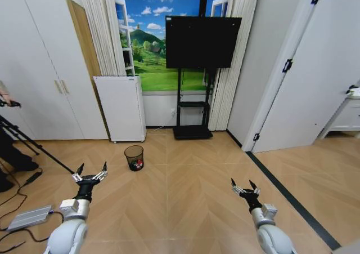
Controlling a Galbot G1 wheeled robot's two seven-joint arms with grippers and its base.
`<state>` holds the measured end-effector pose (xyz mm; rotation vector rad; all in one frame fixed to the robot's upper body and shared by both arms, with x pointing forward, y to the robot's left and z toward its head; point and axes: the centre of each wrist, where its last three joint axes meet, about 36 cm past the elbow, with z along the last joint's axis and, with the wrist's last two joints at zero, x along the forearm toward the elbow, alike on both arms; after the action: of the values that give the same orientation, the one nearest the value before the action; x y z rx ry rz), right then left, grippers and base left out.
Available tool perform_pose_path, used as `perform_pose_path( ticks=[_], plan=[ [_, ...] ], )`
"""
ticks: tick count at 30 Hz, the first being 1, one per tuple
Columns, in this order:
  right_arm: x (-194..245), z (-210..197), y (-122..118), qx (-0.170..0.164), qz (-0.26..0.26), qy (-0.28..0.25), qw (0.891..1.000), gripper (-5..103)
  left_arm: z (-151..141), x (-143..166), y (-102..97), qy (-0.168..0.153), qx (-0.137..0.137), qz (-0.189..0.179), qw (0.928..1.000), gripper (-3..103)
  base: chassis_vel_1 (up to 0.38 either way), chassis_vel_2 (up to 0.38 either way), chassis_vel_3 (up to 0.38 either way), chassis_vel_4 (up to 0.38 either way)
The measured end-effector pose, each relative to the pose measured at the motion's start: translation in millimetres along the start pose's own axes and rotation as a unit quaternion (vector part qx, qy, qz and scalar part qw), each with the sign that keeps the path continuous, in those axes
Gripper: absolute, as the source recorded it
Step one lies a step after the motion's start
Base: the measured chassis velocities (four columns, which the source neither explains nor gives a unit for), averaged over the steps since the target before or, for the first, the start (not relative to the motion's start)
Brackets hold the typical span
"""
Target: Pick up the trash bin and place the garbage on the floor into it.
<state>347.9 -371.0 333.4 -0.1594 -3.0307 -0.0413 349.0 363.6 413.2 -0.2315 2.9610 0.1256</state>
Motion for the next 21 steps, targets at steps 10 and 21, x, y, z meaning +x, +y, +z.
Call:
perform_pose_path(
  ticks=[10, 21],
  plan=[
    [0.0, 0.0, 0.0, 0.000, 0.000, 0.000, 1.000, 100, 0.0, 0.0, 0.0, 0.000, 0.000, 0.000, 1.0000, 100, 0.000, 0.000, 0.000, 0.000],
    [0.0, 0.0, 0.0, 0.000, 0.000, 0.000, 1.000, 100, 0.0, 0.0, 0.0, 0.000, 0.000, 0.000, 1.0000, 100, 0.000, 0.000, 0.000, 0.000]
  ],
)
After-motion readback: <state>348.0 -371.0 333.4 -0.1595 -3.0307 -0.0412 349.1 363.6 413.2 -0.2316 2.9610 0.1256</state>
